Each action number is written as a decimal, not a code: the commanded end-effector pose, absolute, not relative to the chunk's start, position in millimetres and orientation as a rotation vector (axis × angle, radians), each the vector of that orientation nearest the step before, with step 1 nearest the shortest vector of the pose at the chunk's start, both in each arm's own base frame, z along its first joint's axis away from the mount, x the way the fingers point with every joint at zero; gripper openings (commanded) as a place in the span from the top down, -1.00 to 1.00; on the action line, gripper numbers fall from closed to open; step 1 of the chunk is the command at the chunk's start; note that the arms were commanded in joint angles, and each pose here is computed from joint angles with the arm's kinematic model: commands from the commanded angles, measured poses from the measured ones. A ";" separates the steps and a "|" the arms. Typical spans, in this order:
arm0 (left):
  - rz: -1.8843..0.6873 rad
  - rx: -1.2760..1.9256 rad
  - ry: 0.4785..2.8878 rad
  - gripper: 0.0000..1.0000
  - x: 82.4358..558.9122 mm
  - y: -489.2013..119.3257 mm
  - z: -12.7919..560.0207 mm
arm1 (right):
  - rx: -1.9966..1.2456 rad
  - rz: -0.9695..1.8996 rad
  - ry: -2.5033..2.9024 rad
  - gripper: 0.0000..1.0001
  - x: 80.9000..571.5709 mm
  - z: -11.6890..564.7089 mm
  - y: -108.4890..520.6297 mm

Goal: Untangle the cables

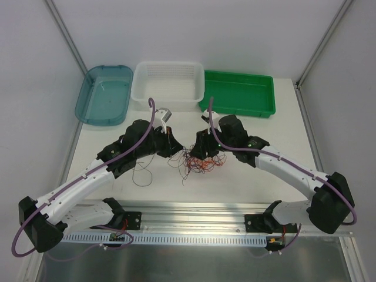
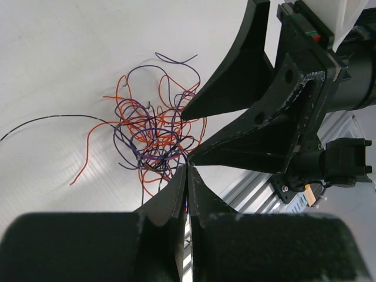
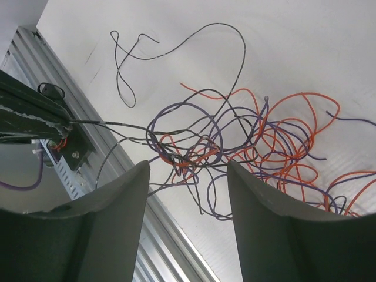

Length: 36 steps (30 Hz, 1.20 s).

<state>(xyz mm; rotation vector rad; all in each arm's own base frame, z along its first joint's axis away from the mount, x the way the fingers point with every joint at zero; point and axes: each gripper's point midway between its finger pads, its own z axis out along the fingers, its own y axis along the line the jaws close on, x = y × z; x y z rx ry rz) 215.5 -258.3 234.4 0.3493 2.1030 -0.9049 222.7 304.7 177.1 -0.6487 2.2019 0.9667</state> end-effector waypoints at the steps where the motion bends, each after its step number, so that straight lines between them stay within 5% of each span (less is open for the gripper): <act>1: -0.962 0.368 2.042 1.00 213.2 -266.6 259.3 | -0.760 1.056 1.998 -0.15 231.4 221.4 331.1; 12: -0.918 0.352 2.038 1.00 221.9 -265.1 263.9 | -0.844 1.119 2.055 0.10 220.4 191.6 347.7; 22: -0.497 0.074 2.137 1.00 259.4 -198.2 233.6 | -0.836 1.012 2.092 0.96 203.7 187.8 313.1; 30: -0.301 -0.422 2.224 1.00 303.3 -93.8 191.0 | -0.831 0.912 2.078 0.99 169.8 211.5 259.8; 36: -0.314 -0.552 2.242 1.00 310.6 -69.5 178.5 | -0.736 0.800 2.024 0.99 172.0 236.8 225.0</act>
